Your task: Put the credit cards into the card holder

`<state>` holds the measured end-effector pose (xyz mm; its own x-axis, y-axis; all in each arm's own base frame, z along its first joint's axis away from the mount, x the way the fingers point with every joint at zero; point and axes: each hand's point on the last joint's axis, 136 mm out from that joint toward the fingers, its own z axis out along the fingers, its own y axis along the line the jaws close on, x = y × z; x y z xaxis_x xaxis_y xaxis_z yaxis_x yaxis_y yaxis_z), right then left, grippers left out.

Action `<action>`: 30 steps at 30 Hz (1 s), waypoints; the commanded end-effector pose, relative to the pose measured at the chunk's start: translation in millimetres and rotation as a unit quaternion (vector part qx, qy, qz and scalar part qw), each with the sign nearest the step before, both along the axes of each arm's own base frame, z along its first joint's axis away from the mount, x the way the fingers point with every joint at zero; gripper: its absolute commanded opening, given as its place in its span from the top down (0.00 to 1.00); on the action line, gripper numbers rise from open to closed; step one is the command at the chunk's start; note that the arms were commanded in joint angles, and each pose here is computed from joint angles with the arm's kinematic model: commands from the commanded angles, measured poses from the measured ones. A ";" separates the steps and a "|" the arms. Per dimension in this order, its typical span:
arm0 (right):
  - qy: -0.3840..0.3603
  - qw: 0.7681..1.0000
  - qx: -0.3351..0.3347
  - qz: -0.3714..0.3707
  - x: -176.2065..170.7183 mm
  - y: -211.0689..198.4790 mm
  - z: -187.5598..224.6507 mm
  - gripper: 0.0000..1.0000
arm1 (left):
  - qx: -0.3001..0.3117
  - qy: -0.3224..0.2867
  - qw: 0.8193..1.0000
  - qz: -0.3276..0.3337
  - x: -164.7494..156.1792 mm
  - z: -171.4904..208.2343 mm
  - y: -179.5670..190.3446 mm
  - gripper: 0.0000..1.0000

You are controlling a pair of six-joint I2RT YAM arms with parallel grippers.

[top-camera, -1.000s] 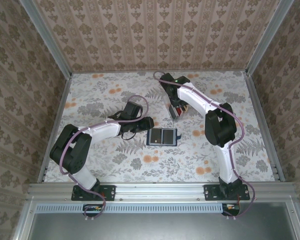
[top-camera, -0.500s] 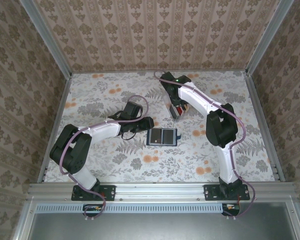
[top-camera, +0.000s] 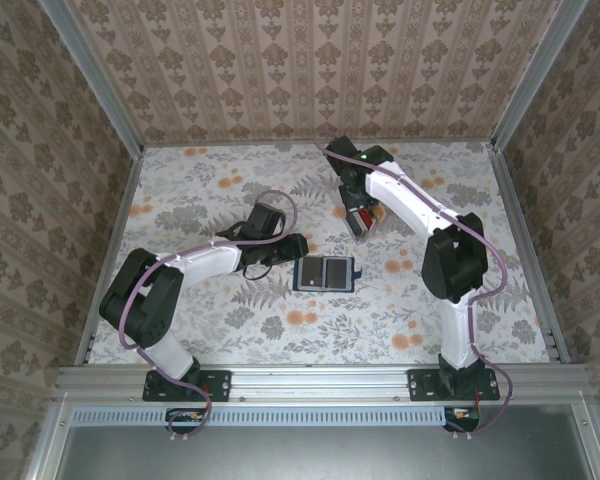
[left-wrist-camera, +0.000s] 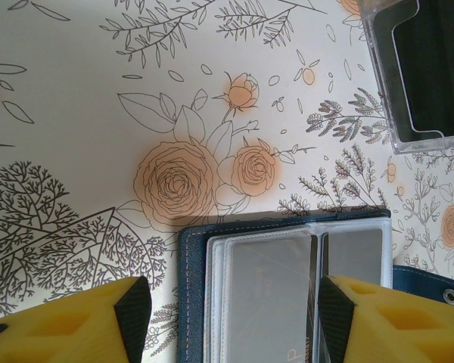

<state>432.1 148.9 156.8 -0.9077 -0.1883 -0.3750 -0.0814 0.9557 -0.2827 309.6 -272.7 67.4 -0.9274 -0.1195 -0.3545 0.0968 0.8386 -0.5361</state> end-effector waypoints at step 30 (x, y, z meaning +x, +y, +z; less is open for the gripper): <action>-0.073 0.935 0.334 -0.092 -128.6 51.1 -34.4 1.00 | -0.018 0.042 0.999 0.014 -23.4 -17.6 8.8 0.38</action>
<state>297.3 197.9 127.8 -0.8566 0.2329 -0.4604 0.0506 0.9259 0.3743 286.3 -261.7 44.8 -0.9514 -0.1379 -0.2754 0.0355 0.8390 -0.5429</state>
